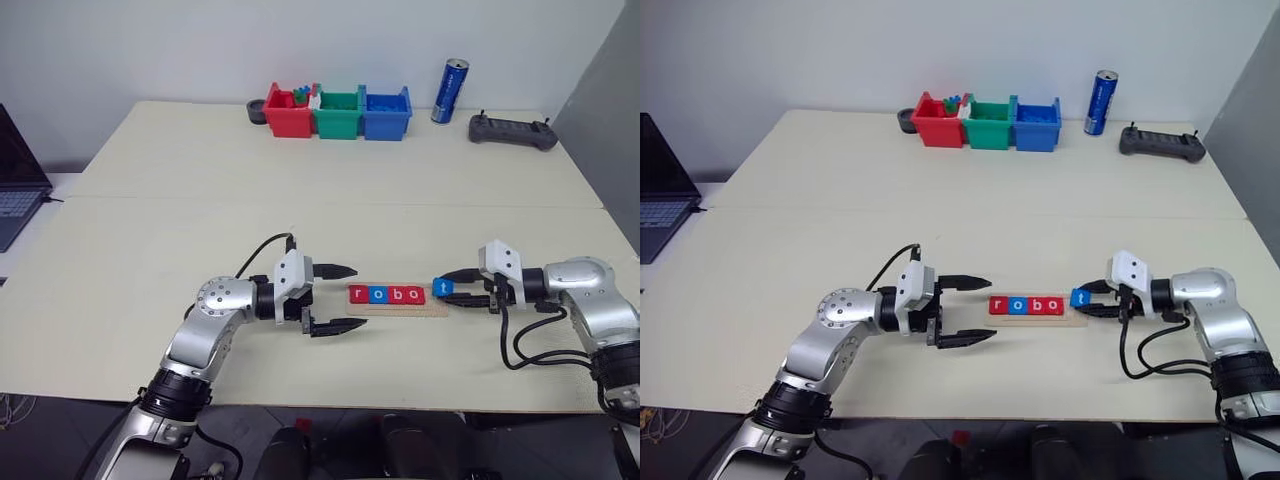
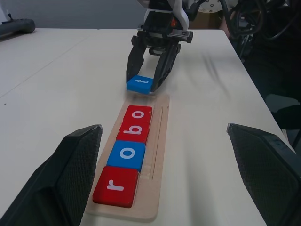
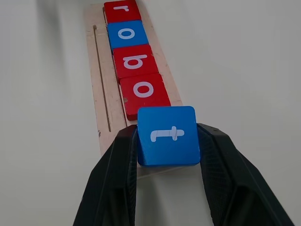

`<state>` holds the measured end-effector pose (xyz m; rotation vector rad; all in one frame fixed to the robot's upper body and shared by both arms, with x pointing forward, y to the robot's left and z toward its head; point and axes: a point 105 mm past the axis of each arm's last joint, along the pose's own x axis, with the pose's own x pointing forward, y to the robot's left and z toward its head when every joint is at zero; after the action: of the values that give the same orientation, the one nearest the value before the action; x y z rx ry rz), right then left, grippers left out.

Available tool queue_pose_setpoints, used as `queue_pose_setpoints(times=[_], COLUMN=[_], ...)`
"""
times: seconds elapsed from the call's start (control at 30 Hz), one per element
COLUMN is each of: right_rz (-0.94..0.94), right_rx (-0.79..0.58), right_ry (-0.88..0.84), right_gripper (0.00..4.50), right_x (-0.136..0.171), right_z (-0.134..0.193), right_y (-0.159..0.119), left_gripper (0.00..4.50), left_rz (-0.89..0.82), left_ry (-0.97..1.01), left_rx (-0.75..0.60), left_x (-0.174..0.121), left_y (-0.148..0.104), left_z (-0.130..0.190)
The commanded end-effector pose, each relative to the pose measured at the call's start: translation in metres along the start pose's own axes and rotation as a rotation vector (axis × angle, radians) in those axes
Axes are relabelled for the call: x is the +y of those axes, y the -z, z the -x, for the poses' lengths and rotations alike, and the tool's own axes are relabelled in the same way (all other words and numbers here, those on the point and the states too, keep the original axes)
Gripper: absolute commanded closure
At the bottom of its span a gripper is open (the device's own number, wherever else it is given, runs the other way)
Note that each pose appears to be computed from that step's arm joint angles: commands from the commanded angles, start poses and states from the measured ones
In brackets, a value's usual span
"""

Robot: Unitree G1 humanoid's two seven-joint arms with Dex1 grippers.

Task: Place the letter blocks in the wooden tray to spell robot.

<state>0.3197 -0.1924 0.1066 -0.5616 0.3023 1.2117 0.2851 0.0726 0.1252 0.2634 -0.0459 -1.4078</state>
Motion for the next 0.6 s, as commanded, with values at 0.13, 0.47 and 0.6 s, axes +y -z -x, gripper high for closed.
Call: queue_pose_setpoints(times=[0.13, 0.47, 0.6], right_rz=[0.055, 0.074, 0.076], right_rx=[0.025, 0.011, 0.016], right_ry=[-0.037, -0.099, -0.122], right_gripper=[3.04, 3.04, 3.04], right_x=[-0.003, -0.004, -0.001], right_z=[0.000, -0.009, -0.010], right_y=[0.001, -0.006, -0.006], left_gripper=[0.00, 0.00, 0.00], left_rz=[-0.038, -0.043, -0.039], left_ry=[-0.019, -0.047, -0.049], left_rx=[-0.019, -0.008, -0.008], left_x=[-0.001, 0.000, -0.003], left_y=[-0.010, -0.011, -0.009], left_z=[0.006, 0.010, 0.010])
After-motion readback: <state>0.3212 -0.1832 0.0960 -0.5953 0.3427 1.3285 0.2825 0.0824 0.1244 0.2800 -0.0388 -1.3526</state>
